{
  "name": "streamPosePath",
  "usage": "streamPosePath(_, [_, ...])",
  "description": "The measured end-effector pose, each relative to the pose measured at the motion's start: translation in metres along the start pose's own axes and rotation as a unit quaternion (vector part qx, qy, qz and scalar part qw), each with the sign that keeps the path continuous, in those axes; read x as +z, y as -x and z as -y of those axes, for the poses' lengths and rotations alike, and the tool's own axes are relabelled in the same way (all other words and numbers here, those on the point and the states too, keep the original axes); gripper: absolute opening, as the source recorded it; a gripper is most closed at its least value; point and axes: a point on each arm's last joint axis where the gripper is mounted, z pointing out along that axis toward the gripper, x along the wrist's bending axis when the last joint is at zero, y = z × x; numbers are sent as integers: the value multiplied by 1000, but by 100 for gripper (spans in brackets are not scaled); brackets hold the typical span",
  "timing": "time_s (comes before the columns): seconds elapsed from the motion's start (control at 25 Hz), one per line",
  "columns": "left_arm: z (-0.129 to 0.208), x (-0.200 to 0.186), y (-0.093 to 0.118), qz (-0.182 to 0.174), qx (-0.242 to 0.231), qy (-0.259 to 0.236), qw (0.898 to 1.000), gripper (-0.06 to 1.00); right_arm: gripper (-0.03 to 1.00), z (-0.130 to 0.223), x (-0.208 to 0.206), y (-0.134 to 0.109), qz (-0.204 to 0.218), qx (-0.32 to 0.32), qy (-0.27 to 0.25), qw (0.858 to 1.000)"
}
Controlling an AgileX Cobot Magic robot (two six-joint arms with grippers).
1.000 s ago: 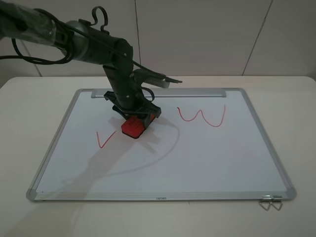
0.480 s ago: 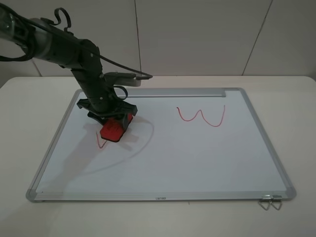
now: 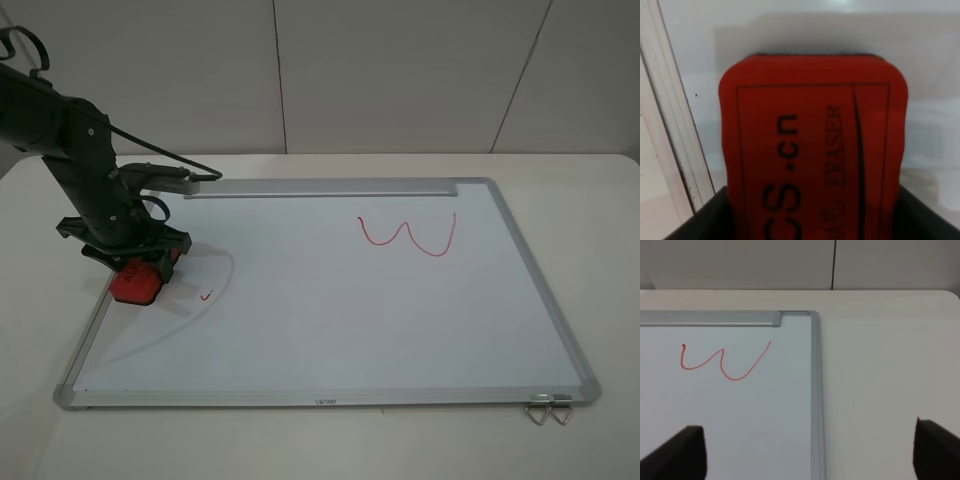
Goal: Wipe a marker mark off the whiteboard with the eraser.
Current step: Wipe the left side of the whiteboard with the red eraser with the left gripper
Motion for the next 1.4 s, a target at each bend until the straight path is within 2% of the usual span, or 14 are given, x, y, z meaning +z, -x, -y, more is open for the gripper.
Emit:
streamPosePath(0.2, [1, 0, 13, -2, 29, 6, 1000, 57, 71, 0, 0, 0, 0, 0, 0, 1000])
streamPosePath(0.32, [2, -1, 31, 6, 51, 8, 999, 57, 71, 0, 0, 0, 0, 0, 0, 1000])
streamPosePath(0.72, [24, 2, 128, 53, 147, 21, 987, 57, 71, 0, 0, 0, 0, 0, 0, 1000])
streamPosePath(0.84, [31, 0, 148, 72, 149, 23, 986, 57, 71, 0, 0, 0, 0, 0, 0, 1000])
streamPosePath(1.12, [36, -10, 151, 87, 130, 14, 988, 57, 71, 0, 0, 0, 0, 0, 0, 1000])
streamPosePath(1.32, [41, -28, 131, 88, 89, -6, 992, 57, 71, 0, 0, 0, 0, 0, 0, 1000])
streamPosePath(1.4, [37, -42, 118, 80, 70, 4, 994, 57, 71, 0, 0, 0, 0, 0, 0, 1000])
